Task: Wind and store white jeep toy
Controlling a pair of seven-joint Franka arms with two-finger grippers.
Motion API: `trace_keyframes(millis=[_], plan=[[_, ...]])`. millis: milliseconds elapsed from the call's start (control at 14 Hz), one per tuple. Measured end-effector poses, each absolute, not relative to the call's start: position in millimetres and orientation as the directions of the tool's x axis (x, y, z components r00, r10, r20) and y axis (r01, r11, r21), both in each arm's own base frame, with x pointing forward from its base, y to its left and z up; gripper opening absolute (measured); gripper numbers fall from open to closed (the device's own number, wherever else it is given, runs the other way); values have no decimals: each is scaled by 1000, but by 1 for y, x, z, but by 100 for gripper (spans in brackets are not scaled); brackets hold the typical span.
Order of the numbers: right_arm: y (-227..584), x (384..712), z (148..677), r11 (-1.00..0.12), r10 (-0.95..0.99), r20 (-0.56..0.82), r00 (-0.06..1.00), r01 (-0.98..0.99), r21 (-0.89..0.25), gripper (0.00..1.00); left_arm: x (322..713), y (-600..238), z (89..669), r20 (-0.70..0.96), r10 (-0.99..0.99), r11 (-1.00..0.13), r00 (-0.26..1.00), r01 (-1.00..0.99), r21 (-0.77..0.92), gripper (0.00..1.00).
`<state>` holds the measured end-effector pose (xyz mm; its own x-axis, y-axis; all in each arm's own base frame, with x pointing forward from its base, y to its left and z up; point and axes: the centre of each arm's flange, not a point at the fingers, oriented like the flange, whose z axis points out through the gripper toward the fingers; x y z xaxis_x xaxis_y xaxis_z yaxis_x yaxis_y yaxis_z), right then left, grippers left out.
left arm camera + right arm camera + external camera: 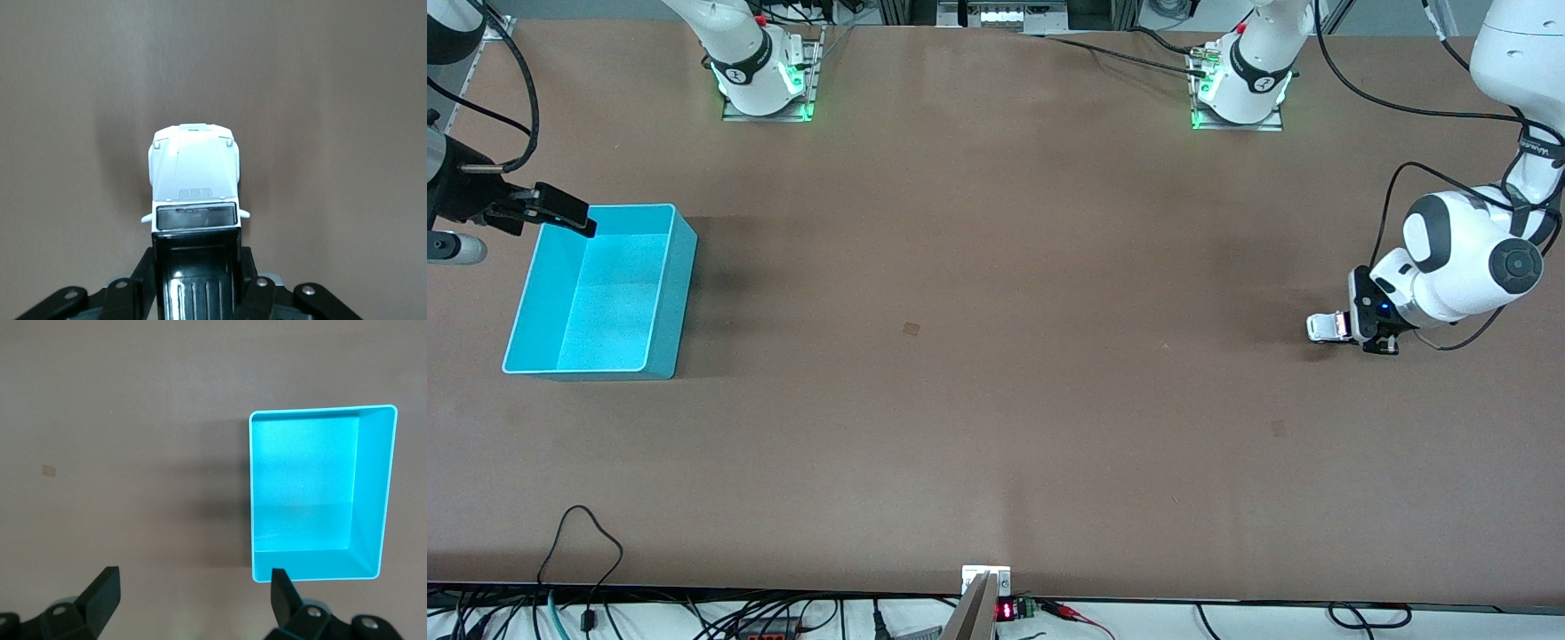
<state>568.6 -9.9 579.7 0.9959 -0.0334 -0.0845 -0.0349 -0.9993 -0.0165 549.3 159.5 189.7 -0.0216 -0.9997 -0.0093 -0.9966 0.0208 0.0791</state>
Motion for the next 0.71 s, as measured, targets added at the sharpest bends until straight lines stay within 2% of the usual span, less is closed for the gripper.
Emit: trace_keyframes(millis=[712], plan=[[-10, 569, 580, -999, -33, -85, 996, -35, -17, 100, 545, 197, 190, -24, -999, 41, -43, -997, 71, 51]])
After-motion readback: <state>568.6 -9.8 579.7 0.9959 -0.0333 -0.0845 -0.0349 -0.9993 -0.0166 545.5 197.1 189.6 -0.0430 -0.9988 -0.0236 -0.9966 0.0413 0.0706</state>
